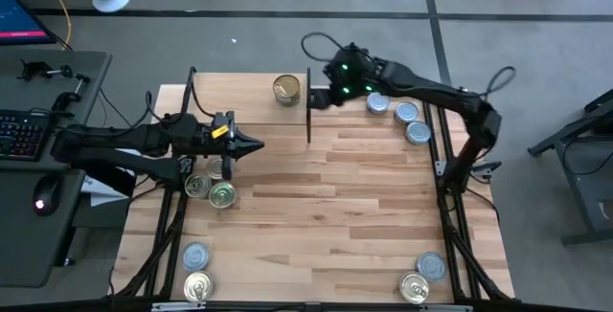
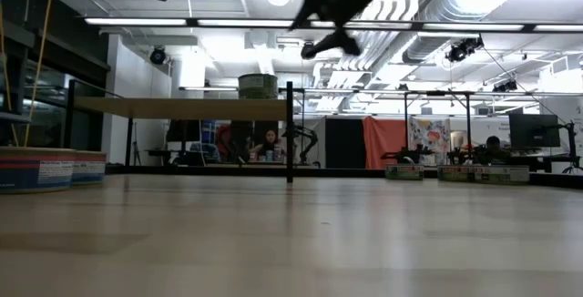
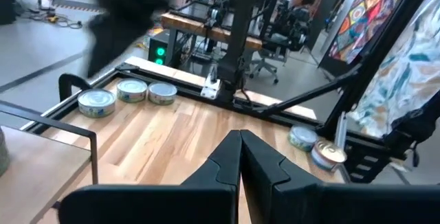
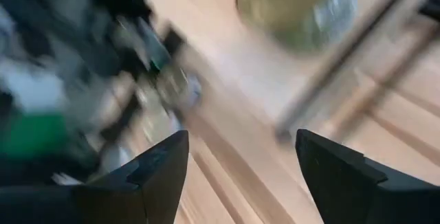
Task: Stack canned seafood by type on shelf
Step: Put the green-white tuna can on the shelf
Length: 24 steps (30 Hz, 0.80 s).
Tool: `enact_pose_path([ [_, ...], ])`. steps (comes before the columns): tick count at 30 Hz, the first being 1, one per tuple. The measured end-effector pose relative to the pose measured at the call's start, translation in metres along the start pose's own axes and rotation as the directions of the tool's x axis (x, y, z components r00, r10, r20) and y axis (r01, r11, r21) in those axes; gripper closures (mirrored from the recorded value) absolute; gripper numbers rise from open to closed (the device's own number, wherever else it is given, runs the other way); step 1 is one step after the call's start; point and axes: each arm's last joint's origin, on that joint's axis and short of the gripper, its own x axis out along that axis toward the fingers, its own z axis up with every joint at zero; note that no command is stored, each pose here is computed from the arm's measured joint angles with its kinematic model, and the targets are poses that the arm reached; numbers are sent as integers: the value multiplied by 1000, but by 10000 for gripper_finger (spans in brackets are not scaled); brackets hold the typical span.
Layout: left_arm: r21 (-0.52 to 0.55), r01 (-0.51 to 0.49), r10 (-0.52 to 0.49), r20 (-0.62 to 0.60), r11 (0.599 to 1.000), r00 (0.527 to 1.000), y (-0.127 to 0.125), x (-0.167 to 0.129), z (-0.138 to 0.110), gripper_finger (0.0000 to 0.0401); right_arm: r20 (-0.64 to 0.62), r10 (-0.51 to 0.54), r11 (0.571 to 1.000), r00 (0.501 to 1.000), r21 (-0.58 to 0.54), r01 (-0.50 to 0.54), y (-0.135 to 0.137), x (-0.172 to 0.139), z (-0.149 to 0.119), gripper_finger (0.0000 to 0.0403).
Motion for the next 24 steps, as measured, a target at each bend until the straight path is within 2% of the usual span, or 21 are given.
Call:
enact_pose_path([
  [2,1,-7,7,-8,1000,1000,1,3,-1,401,-59,-102,993,993,-71,98,7,-19,-19,144],
  [4,0,-16,16,-14,1000,1000,2,7,-2,401,-116,-241,966,964,-130,225,11,-35,-39,144],
  [6,-1,-17,17,-27,1000,999,5,13,-4,401,-161,-327,939,931,-162,302,9,-40,-61,144],
  [10,-10,39,-39,-9,999,999,8,23,-2,401,-286,-329,944,900,-70,323,-19,-33,-112,144],
  [12,-12,51,-51,-15,999,999,9,27,-2,401,-335,-361,924,870,-1,383,-43,-30,-139,144],
  [13,-12,50,-50,-15,999,999,10,29,-3,401,-343,-399,899,851,39,437,-57,-30,-150,144],
  [17,-21,39,-40,-23,999,999,12,32,-4,401,-300,-580,730,757,220,647,-103,-36,-175,144],
  [19,-22,39,-39,-24,999,999,12,32,-4,401,-238,-687,621,687,299,725,-119,-38,-179,148],
  [21,-22,39,-40,-22,999,999,12,32,-4,401,-180,-780,506,600,382,773,-132,-40,-181,162],
  [24,-23,39,-40,-23,999,999,12,32,-4,401,-143,-861,374,489,474,797,-149,-38,-184,205],
])
